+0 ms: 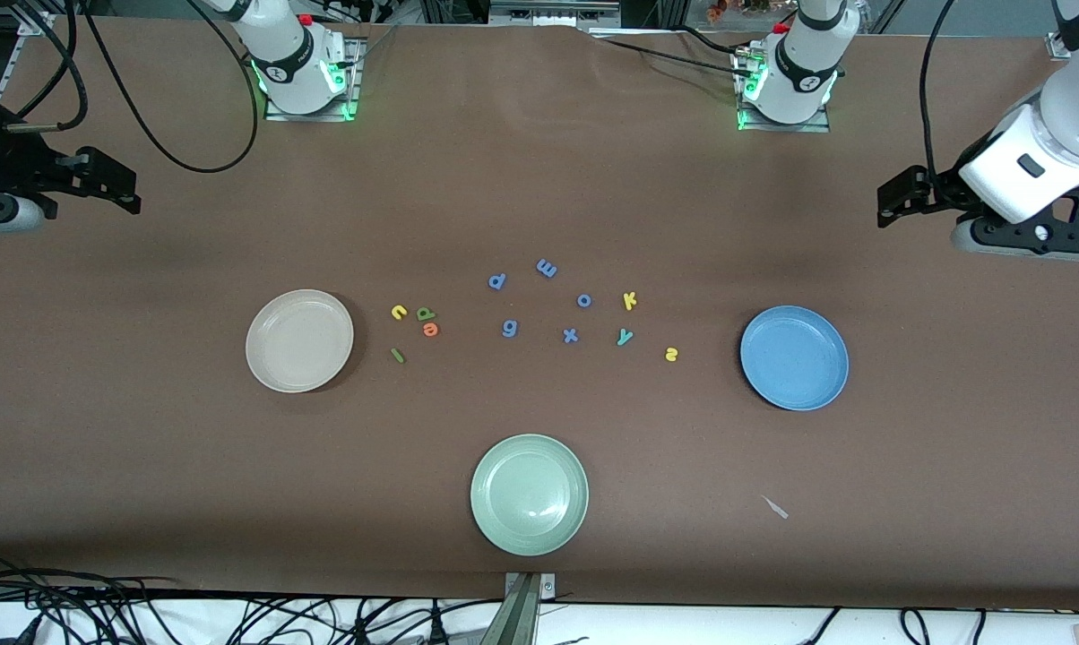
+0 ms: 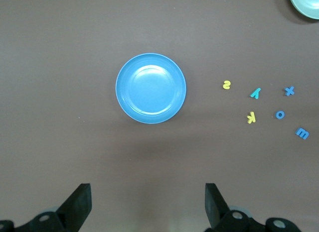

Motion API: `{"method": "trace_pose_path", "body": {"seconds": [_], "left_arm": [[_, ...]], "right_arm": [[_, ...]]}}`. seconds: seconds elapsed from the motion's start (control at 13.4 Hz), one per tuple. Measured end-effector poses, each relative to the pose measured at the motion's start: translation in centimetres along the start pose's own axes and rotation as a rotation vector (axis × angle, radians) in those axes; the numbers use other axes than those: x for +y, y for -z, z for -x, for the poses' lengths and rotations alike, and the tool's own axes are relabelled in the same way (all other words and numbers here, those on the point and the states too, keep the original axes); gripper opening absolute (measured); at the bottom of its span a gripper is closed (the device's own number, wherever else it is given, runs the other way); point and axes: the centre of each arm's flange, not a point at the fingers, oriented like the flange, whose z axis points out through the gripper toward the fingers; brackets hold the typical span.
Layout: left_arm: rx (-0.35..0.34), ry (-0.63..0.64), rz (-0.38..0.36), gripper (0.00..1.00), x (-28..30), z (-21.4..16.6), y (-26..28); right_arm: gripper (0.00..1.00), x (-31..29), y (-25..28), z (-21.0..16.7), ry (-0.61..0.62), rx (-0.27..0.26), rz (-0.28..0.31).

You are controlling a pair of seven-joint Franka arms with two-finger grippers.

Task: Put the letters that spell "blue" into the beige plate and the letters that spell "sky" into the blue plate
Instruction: 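Reach the left gripper toward the letters beside the blue plate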

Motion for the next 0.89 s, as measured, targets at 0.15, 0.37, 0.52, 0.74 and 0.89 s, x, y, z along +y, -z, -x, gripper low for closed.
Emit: {"method": "trace_pose_path", "body": {"seconds": [0.15, 0.37, 0.52, 0.74, 0.89], "left_arm": [[-0.008, -0.003, -0.001, 1.00, 0.2, -0.1, -0.2], [-0.033, -0.005, 0.000, 1.00, 0.3, -0.6, -1.3], [-0.088, -0.029, -0.005, 1.00, 1.6, -1.0, -2.9], [-0.180, -0.076, -0.015, 1.00, 4.3, -1.9, -6.4], [-0.226, -0.107, -0.022, 1.00, 6.2, -2.8, -9.0]], "right_arm": [[1.00, 0.0, 0.0, 0.0, 0.000, 0.000, 0.000], [1.00, 0.0, 0.0, 0.0, 0.000, 0.000, 0.000], [1.00, 0.0, 0.0, 0.0, 0.000, 0.000, 0.000], [1.00, 0.0, 0.0, 0.0, 0.000, 0.000, 0.000], [1.00, 0.0, 0.0, 0.0, 0.000, 0.000, 0.000]]}}
